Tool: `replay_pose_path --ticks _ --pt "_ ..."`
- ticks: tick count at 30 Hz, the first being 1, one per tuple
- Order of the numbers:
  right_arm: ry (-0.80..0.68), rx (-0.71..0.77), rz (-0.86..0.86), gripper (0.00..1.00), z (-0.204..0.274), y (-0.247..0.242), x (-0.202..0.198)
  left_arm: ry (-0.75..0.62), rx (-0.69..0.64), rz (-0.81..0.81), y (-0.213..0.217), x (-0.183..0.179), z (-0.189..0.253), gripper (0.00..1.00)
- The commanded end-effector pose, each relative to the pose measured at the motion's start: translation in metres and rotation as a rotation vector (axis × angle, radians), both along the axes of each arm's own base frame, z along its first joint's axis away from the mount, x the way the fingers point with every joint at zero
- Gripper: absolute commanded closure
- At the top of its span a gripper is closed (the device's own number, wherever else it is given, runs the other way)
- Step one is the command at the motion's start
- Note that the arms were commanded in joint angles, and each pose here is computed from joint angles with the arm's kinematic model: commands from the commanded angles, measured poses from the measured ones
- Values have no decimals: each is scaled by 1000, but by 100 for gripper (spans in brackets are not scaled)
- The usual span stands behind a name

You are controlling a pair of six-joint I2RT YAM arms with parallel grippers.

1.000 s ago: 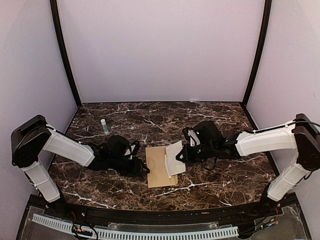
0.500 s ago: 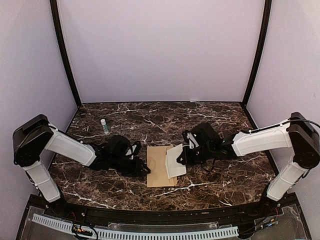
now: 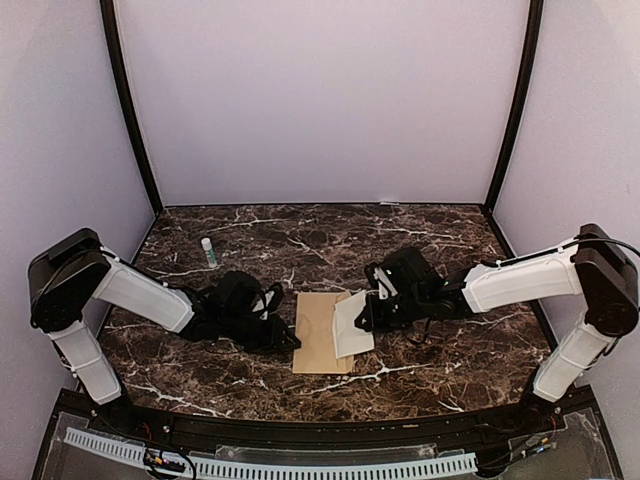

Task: Place the letter into the envelope and seal it
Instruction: Place the letter in the envelope.

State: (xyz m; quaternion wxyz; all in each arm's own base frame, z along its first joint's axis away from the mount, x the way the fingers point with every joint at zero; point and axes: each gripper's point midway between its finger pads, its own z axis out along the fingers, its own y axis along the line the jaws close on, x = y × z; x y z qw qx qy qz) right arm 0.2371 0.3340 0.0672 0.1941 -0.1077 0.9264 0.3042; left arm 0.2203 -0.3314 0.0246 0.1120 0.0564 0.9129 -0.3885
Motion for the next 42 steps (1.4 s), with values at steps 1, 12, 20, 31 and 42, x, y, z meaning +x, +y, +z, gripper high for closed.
replay_pose_path --ticks 1,12,20,31,42 --pt "4 -4 -26 100 -4 -1 4 1 -32 -8 -6 3 5 80" --pt "29 -20 -45 100 -15 -4 2 15 -41 -9 -7 1 4 82" --pt "36 -40 -96 100 -16 -9 2 20 -45 -9 -7 0 4 85" --pt "69 -71 -106 100 -27 -8 -3 26 -47 -11 -6 -2 3 85" --pt "85 -68 -63 100 -31 5 -3 27 -60 -18 -7 -3 4 86"
